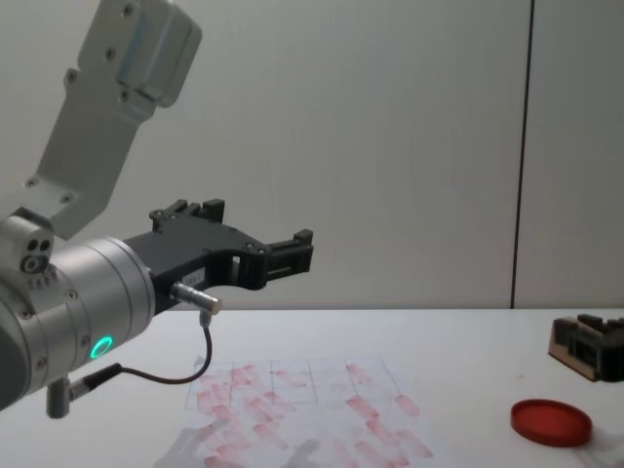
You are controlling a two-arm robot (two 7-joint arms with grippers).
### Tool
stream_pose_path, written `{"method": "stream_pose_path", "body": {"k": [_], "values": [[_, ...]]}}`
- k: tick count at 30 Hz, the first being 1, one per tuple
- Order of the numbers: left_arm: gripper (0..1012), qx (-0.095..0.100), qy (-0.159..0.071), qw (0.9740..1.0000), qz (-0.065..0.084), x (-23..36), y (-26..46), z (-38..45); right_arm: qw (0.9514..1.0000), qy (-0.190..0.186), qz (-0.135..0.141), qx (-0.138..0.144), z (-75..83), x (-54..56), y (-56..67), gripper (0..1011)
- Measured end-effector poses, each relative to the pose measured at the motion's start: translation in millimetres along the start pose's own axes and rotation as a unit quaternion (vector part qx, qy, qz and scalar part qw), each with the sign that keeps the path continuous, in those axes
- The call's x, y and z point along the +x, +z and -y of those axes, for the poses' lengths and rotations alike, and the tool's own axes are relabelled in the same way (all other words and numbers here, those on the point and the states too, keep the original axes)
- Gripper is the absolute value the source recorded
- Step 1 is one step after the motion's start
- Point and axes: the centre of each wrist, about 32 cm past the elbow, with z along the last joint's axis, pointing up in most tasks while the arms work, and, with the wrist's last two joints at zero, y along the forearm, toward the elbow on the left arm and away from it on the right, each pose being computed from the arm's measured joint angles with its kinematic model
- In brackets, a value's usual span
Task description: Use the one hand to pick up the stamp and affix it onto the A4 paper.
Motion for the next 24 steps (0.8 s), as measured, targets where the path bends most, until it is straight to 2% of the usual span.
{"method": "stream_pose_path", "body": {"k": [13, 24], "values": [[993, 0.0, 0.0, 1.0, 0.0, 0.0, 0.0, 0.0, 0.9999, 0.001, -0.005, -0.013, -10.1, 1.6, -13.3, 219], [993, 0.0, 0.0, 1.0, 0.0, 0.0, 0.0, 0.0, 0.9998, 0.005, -0.006, -0.02, -22.5, 1.2, -17.2, 219]]}}
